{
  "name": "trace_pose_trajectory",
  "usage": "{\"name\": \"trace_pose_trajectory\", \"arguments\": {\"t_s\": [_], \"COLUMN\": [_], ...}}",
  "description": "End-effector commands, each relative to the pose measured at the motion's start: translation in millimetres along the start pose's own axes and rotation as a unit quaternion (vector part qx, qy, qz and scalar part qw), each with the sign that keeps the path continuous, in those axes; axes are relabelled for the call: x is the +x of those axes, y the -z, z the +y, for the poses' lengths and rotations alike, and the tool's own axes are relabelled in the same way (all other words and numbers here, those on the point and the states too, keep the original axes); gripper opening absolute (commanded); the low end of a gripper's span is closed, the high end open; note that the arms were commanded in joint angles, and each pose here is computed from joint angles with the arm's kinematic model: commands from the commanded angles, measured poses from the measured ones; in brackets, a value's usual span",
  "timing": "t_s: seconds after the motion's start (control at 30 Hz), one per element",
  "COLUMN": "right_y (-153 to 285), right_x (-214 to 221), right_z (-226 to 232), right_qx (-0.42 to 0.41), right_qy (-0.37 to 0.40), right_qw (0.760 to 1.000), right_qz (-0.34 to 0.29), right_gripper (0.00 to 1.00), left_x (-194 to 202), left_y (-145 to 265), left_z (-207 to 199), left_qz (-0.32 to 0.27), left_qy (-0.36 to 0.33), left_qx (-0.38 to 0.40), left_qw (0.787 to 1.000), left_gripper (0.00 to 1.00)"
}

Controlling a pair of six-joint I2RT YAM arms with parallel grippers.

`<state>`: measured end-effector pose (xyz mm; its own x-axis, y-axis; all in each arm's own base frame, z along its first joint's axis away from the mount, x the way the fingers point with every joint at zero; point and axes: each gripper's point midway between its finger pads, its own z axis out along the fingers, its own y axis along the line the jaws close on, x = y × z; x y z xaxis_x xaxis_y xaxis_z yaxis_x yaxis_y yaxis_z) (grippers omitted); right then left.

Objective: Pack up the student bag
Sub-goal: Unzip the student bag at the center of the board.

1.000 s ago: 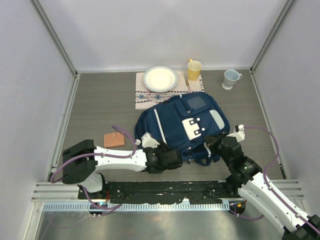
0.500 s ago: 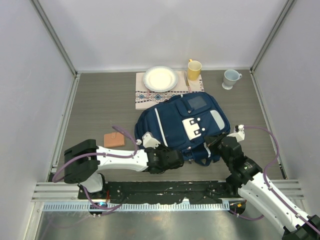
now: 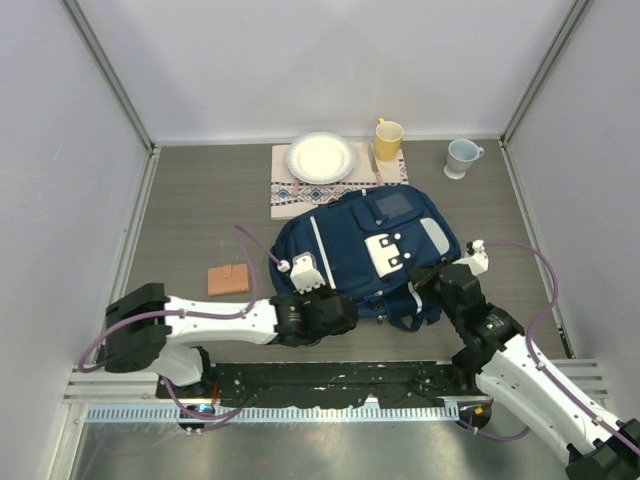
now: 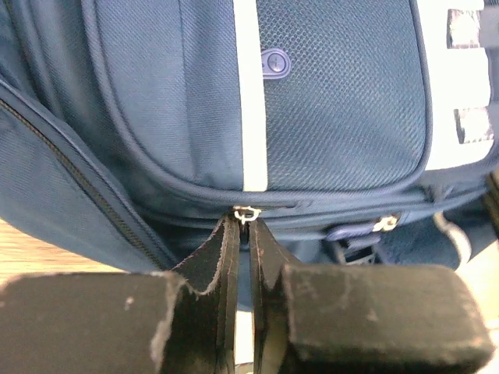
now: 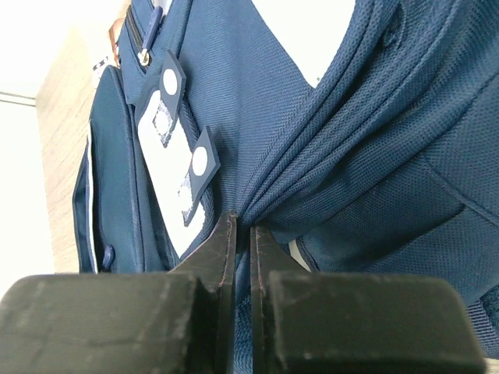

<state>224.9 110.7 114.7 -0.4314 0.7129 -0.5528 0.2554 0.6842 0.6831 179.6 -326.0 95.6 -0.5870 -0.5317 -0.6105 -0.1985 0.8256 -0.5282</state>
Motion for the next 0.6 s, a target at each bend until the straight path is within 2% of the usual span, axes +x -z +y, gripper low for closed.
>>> {"name": "trace_pose_trajectory", "arguments": {"t_s": [0.0,0.1,0.2,0.3,0.33,0.37,0.4,0.43,0.5,0.57], "right_y": [1,1,2,3,5,8,12,17,31,46], "right_x": [-33,-41,-47,-45,-43,-44,-38,-37,-40,-36], "right_z": [5,9,11,18,23,31,38,40,53,60], "right_qx": [0.032,0.035,0.039,0.026,0.014,0.000,-0.021,-0.028,-0.062,-0.088], "right_qy": [0.064,0.073,0.079,0.080,0.081,0.084,0.085,0.084,0.074,0.069], "right_qw": [0.996,0.995,0.993,0.994,0.995,0.995,0.996,0.996,0.995,0.994], "right_qz": [-0.054,-0.065,-0.075,-0.063,-0.056,-0.051,-0.034,-0.028,-0.024,-0.004], "right_gripper": [0.01,0.01,0.01,0.02,0.07,0.16,0.38,0.46,0.57,0.62], "left_x": [-26,-25,-33,-37,-37,-38,-38,-37,-35,-32], "left_y": [9,19,25,28,29,29,30,31,30,31], "left_z": [30,47,63,60,57,54,49,45,36,27], "left_qz": [-0.012,0.016,0.015,0.012,0.012,0.011,0.012,0.013,0.015,0.021], "left_qy": [-0.170,-0.203,-0.232,-0.253,-0.257,-0.266,-0.263,-0.263,-0.264,-0.262], "left_qx": [0.015,0.030,0.025,0.041,0.048,0.053,0.058,0.063,0.074,0.086], "left_qw": [0.985,0.979,0.972,0.966,0.965,0.963,0.963,0.963,0.962,0.961], "left_gripper": [0.00,0.00,0.00,0.00,0.00,0.00,0.00,0.00,0.00,0.00]}}
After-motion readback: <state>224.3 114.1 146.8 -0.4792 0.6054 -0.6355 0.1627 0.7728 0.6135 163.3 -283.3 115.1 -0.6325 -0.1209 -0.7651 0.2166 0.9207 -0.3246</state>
